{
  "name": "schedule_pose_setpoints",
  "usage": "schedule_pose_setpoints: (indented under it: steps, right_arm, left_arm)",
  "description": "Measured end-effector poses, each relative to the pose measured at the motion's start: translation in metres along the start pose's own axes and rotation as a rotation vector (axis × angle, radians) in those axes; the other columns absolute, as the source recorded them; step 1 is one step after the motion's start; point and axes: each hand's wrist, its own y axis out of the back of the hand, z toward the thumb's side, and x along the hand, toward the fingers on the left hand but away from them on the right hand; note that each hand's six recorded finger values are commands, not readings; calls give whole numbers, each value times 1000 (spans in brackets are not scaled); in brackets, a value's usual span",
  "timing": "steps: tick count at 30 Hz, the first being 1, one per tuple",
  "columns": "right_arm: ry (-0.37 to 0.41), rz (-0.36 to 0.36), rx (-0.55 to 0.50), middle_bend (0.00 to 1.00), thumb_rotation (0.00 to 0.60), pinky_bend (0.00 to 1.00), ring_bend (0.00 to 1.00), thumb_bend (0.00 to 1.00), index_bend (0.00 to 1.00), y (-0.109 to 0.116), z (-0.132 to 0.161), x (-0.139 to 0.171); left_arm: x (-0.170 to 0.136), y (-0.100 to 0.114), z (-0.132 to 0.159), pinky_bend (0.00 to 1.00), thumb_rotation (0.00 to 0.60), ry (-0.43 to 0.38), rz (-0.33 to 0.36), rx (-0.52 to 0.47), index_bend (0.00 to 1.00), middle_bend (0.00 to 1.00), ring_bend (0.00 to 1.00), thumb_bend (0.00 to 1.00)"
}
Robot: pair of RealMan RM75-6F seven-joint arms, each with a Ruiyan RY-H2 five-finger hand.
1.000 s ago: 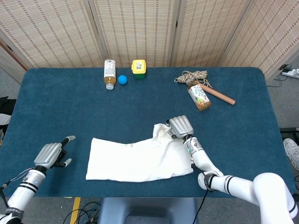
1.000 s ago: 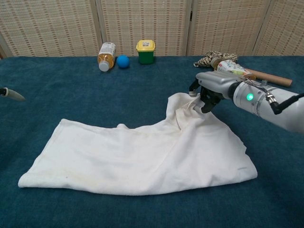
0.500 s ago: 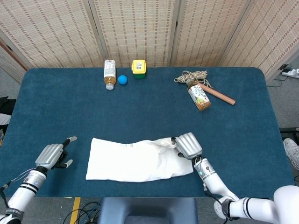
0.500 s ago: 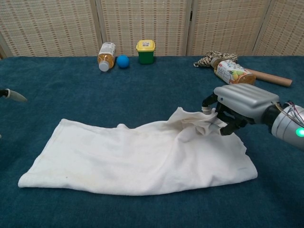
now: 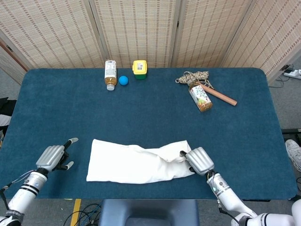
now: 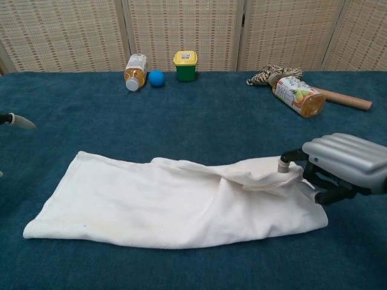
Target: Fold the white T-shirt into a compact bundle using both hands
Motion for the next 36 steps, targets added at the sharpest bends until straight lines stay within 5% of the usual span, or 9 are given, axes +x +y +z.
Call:
schedule_pose_setpoints:
  steps: [5, 12, 19, 28, 36]
  right_arm:
    - [4, 12, -7, 892, 600, 986, 972, 553, 106, 0, 1, 6]
    - [13, 24, -25, 892, 600, 986, 972, 543, 85, 5, 3, 17]
    - [-2, -68, -9, 892, 600, 986, 972, 542, 85, 36, -9, 33]
    - [-89, -243, -6, 893, 600, 986, 972, 542, 85, 95, -43, 53]
    - [-145, -309, -32, 896, 600, 986, 972, 540, 85, 114, -57, 67]
  left_arm:
    - [1, 1, 2, 973, 600, -6, 2, 3, 137, 939, 861, 352]
    - [1, 5, 3, 973, 600, -9, 11, 17, 140, 939, 861, 351]
    - [3, 10, 8, 971, 600, -56, 35, 79, 221, 939, 857, 351]
    - [15, 5, 14, 956, 600, -211, 83, 316, 294, 936, 841, 349]
    - [34, -11, 17, 944, 600, -385, 125, 565, 306, 924, 828, 239]
